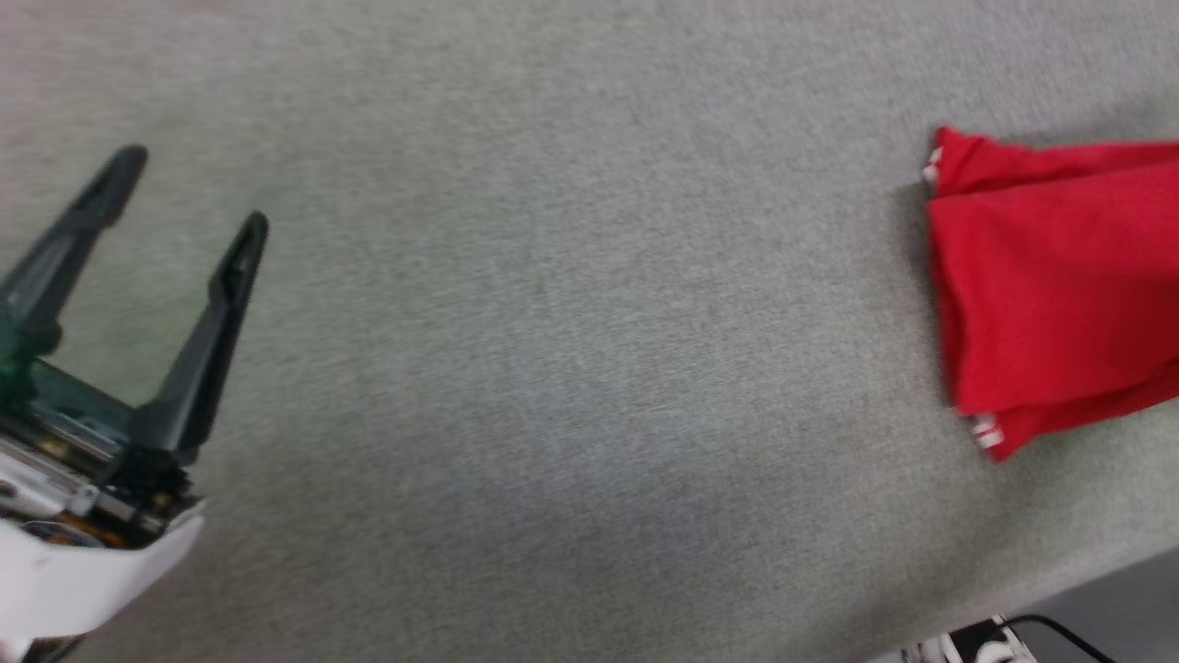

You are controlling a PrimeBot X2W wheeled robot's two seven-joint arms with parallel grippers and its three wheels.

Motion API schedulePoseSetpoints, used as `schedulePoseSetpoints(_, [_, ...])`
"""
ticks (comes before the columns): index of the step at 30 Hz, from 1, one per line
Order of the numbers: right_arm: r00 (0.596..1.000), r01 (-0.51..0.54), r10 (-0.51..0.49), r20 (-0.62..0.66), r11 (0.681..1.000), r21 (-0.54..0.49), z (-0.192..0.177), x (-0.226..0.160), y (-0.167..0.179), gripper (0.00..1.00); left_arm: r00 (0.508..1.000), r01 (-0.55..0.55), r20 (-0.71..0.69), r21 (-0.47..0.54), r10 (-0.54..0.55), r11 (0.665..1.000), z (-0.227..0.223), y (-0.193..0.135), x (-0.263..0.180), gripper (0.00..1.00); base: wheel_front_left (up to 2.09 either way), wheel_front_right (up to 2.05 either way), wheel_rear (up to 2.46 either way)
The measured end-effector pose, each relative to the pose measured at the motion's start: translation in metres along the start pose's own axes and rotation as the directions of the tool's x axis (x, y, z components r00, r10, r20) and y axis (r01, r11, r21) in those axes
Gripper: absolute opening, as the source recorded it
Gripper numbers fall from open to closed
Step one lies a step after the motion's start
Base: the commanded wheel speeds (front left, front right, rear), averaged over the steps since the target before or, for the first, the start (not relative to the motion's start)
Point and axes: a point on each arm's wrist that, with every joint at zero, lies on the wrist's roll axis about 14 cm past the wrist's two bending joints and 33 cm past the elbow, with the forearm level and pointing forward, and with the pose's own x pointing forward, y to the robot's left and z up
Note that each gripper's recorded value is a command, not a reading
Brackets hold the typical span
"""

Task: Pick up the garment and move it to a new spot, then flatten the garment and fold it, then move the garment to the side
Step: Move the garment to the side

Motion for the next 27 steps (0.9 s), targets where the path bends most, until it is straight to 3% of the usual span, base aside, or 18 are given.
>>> schedulePoseSetpoints(8, [0.98,0.144,-0.133,0.15,0.988,-0.063,0.041,0.028,-0.017,0.0,0.997,0.077,0.011,0.015,-0.077,0.997,-0.017,0.007,0.017,1.0,0.0,0.0,0.0])
schedulePoseSetpoints(11, [0.993,0.105,-0.105,0.055,0.994,0.008,0.025,0.047,-0.011,0.0,0.996,0.087,0.013,0.016,-0.087,0.996,-0.023,0.013,0.02,1.0,0.0,0.0,0.0])
schedulePoseSetpoints(13, [0.992,0.116,-0.11,0.063,0.988,-0.104,0.026,0.051,0.001,0.0,0.996,0.087,0.018,0.017,-0.087,0.996,-0.025,0.017,0.022,1.0,0.0,0.0,0.0])
schedulePoseSetpoints(15, [0.986,0.121,-0.109,0.126,0.988,-0.092,0.04,0.056,0.002,0.0,0.996,0.088,0.02,0.016,-0.088,0.996,-0.029,0.02,0.023,1.0,0.0,0.0,0.0])
schedulePoseSetpoints(16, [0.982,0.154,-0.133,0.132,0.975,-0.161,0.04,0.055,-0.001,0.0,0.996,0.091,0.017,0.008,-0.091,0.996,-0.033,0.018,0.023,1.0,0.0,0.0,0.0])
schedulePoseSetpoints(20, [0.971,0.236,-0.215,0.105,0.932,-0.277,0.028,0.052,-0.018,0.0,0.995,0.103,-0.003,-0.011,-0.103,0.995,-0.044,0.015,0.022,1.0,0.0,0.0,0.0])
schedulePoseSetpoints(27, [0.955,0.296,-0.274,0.116,0.907,-0.298,0.026,0.047,-0.038,0.0,0.995,0.098,-0.01,-0.008,-0.098,0.995,-0.044,0.016,0.02,1.0,0.0,0.0,0.0])
